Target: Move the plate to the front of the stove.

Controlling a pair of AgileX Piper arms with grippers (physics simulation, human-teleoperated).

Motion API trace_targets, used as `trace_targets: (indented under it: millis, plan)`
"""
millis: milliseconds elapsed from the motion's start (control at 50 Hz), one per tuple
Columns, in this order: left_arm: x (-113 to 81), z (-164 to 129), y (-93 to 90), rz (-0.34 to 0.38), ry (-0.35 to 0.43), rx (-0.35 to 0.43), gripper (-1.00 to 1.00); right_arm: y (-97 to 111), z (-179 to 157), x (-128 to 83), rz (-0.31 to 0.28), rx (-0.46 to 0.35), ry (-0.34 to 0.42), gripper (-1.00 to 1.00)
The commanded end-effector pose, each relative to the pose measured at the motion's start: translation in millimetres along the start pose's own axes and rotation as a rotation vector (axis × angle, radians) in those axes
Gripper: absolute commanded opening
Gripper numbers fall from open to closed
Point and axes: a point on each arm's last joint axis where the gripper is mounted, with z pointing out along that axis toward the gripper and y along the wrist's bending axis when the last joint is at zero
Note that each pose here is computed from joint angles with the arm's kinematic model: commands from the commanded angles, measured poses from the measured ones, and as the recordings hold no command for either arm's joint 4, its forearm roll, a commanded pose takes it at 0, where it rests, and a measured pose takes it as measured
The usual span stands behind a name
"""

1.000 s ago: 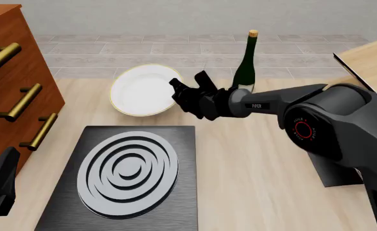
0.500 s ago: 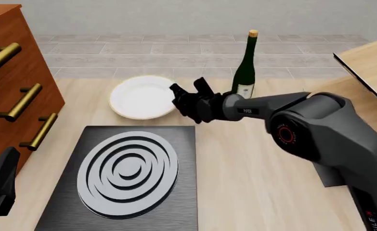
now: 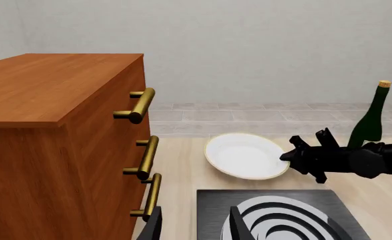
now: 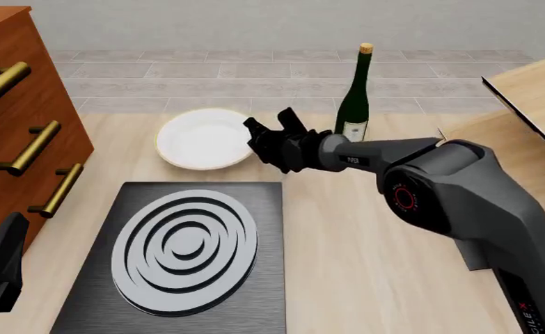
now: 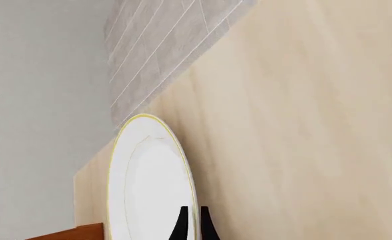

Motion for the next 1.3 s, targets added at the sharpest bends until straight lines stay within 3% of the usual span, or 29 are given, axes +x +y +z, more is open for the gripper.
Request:
trace_targets:
  millis: [20, 100, 120, 500, 740, 900, 1040, 1300]
  plan:
    - [0.0, 0.0, 0.0, 0.0, 0.0, 0.0, 1.0, -36.2, 12.9, 1.4, -0.003, 0.094, 0.02, -1.0]
    - [0.0, 0.0, 0.0, 0.0, 0.0, 0.0, 1.0, -37.1, 13.9, 0.3, -0.017, 0.101, 0.022, -1.0]
    - [0.0, 0.0, 0.0, 0.0, 0.0, 0.0, 1.0, -36.5, 13.9, 0.0, -0.023, 0.101, 0.022, 1.0]
    - [0.0, 0.0, 0.0, 0.0, 0.0, 0.0, 1.0, -38.0, 5.5, -11.0, -0.041, 0.128, 0.019, 1.0]
    - [0.0, 0.0, 0.0, 0.0, 0.0, 0.0, 1.0, -41.9, -24.3, -38.3, -0.042, 0.154, -0.014, 1.0]
    - [0.0, 0.0, 0.0, 0.0, 0.0, 0.0, 1.0, -34.8, -50.7, -41.4, -0.052, 0.144, -0.022, 1.0]
    - [0.0, 0.0, 0.0, 0.0, 0.0, 0.0, 1.0, -26.3, -80.5, -48.3, -0.079, 0.135, -0.035, 1.0]
    - [0.0, 0.0, 0.0, 0.0, 0.0, 0.0, 1.0, -6.4, -140.2, -58.8, -0.201, 0.12, -0.051, 1.0]
